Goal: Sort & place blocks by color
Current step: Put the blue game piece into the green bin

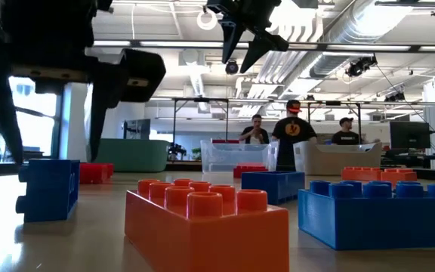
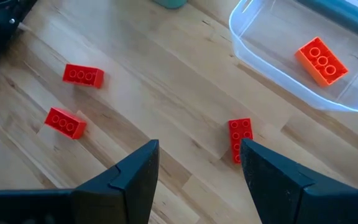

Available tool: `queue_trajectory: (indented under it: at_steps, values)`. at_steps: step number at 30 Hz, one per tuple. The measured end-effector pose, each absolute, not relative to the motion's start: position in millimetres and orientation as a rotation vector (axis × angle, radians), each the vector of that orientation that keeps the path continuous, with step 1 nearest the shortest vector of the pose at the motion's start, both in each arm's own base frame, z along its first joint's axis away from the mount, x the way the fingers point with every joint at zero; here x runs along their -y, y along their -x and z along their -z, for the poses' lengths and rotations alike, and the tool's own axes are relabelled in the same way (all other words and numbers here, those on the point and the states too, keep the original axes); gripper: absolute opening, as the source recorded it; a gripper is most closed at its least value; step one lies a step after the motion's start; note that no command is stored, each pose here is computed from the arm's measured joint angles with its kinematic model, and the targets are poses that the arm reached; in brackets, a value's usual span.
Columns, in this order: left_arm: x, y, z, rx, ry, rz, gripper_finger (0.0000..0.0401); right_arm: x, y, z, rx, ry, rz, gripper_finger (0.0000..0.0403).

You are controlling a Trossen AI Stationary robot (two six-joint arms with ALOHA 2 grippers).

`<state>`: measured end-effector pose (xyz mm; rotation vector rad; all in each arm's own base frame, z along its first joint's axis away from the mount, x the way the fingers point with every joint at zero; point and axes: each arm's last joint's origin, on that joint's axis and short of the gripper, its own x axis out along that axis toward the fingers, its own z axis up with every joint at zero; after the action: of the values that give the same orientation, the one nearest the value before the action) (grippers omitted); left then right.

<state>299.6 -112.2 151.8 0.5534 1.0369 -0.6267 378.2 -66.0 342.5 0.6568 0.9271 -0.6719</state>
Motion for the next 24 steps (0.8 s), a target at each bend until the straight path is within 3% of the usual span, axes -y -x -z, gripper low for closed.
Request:
queue_trajectory:
  at_steps: [13, 17, 22, 24]
  values:
    - [119, -308, -134, -1.037, -0.523, 0.594, 0.0194, 57, -378, -342, -0.947, -0.644, 0.657, 0.0211]
    - [119, -308, -129, -1.061, -0.515, 0.568, 0.0157, 53, -379, -341, -0.956, -0.637, 0.649, 0.0211]
    - [119, -308, -129, -1.062, -0.510, 0.564, 0.0077, 48, -379, -341, -0.965, -0.627, 0.636, 0.0211]
    - [117, -309, -130, -1.062, -0.505, 0.559, 0.0065, 46, -378, -340, -0.981, -0.623, 0.637, 0.0211]
